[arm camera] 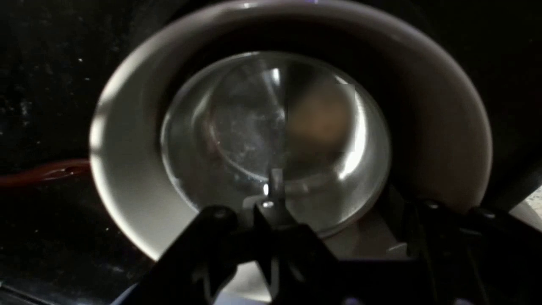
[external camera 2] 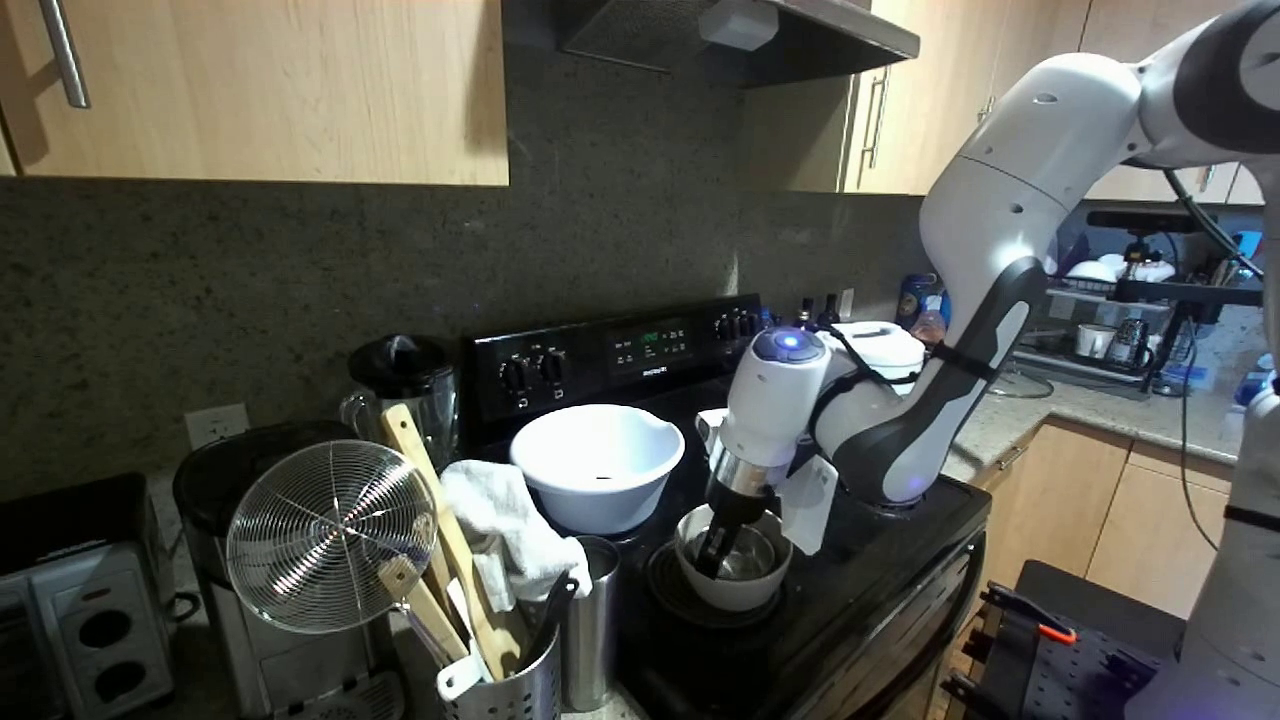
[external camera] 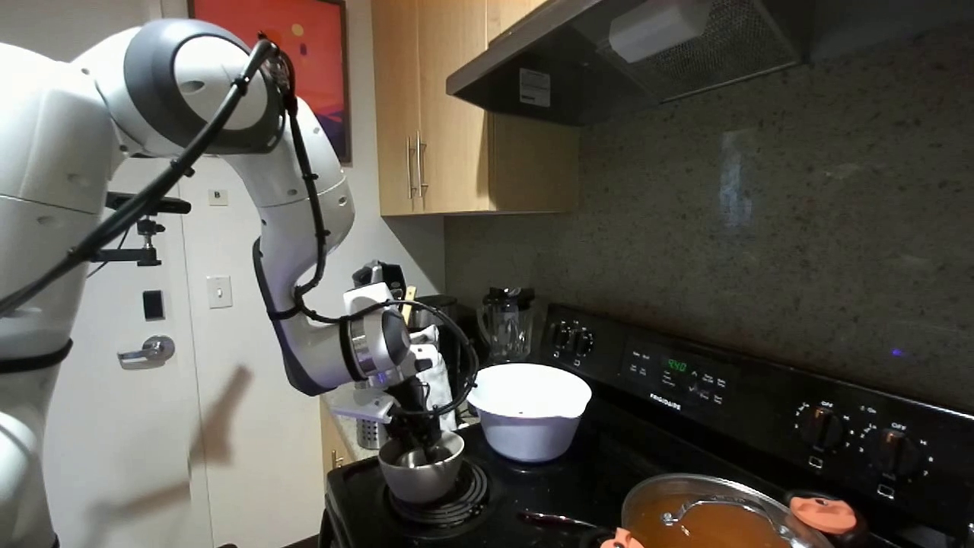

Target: Use the towel to wipe the grey bowl, place the towel on the left side of the countertop, place the silver bowl inside the grey bowl then put the grey bowl inside the white basin

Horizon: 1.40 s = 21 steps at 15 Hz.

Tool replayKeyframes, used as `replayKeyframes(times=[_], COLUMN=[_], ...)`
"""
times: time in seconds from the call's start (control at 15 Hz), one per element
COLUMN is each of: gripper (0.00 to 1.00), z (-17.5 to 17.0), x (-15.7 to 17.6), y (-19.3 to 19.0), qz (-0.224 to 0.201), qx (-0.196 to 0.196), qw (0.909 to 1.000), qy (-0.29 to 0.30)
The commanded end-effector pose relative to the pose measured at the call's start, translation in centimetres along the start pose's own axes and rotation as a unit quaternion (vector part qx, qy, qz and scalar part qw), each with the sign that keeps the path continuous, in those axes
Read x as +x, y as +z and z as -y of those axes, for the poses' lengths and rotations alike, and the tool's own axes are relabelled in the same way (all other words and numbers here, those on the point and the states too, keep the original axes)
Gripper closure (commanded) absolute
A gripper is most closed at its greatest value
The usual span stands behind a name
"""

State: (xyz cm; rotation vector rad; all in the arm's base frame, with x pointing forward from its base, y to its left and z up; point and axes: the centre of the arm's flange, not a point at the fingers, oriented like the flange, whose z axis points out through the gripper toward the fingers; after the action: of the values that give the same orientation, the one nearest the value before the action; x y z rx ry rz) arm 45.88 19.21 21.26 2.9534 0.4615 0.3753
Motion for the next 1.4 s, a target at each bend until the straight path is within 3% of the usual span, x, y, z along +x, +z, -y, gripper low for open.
replayKeyframes(times=[0.0,0.13,1.0,1.33], gripper=[0.09,0.0,0.0,0.0], z=[-0.3,-0.7,-0.7,1.8], x=[0.8,1.1,2.4,1.9], y=[0.0,-0.6,-5.4,-7.7], qz=[-0.01,-0.011,-0.035,-0.015], qx=[-0.006,-0.007,-0.006,-0.005], qw=[0.9998,0.9996,0.9986,0.999], qy=[0.018,0.023,0.039,0.042])
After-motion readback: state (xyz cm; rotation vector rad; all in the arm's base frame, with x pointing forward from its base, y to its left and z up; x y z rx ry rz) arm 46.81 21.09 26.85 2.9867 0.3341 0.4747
